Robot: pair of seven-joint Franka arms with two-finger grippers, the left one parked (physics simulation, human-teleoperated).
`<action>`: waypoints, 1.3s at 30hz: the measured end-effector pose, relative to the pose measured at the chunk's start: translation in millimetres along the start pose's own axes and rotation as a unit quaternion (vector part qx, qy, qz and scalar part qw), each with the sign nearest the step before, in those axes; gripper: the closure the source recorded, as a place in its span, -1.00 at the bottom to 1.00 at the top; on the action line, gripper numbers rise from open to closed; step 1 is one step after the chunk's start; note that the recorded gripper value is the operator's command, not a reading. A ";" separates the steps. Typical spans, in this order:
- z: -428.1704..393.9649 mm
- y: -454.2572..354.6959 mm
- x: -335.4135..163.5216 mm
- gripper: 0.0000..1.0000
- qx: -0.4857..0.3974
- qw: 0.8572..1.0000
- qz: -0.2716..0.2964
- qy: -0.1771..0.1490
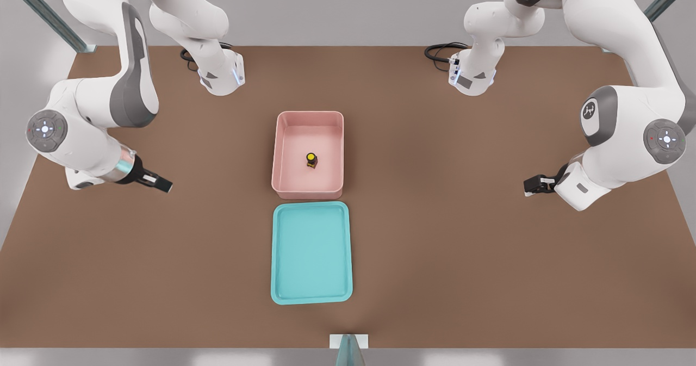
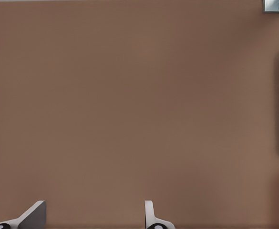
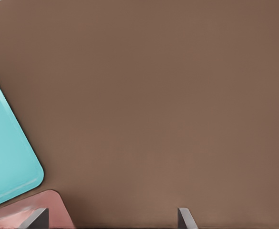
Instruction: The left arm remains still, and the right arm places the button from the box into the tray
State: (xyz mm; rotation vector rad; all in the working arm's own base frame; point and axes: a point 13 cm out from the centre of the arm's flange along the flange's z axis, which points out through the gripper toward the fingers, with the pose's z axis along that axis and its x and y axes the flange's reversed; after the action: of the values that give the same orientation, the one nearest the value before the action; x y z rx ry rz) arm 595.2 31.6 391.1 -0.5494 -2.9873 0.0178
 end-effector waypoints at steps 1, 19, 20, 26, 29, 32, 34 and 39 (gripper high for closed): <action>1.2 -0.1 2.2 -1.00 0.001 1.000 -0.011 0.005; 239.4 280.5 257.1 -1.00 0.030 0.974 -0.216 0.053; 244.3 287.7 261.6 -1.00 0.026 0.976 -0.211 0.047; 280.0 304.0 287.1 -1.00 0.018 0.985 -0.169 0.037; 296.3 297.9 293.8 -1.00 0.018 0.989 -0.143 0.035; 309.6 290.0 298.3 -1.00 0.020 0.992 -0.122 0.031; 316.2 286.3 300.8 -1.00 0.019 0.993 -0.110 0.027; 321.5 274.9 298.9 -1.00 0.016 0.996 -0.084 0.013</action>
State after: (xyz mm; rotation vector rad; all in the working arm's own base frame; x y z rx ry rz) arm 381.3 397.1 93.0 -0.2914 -2.9914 0.0452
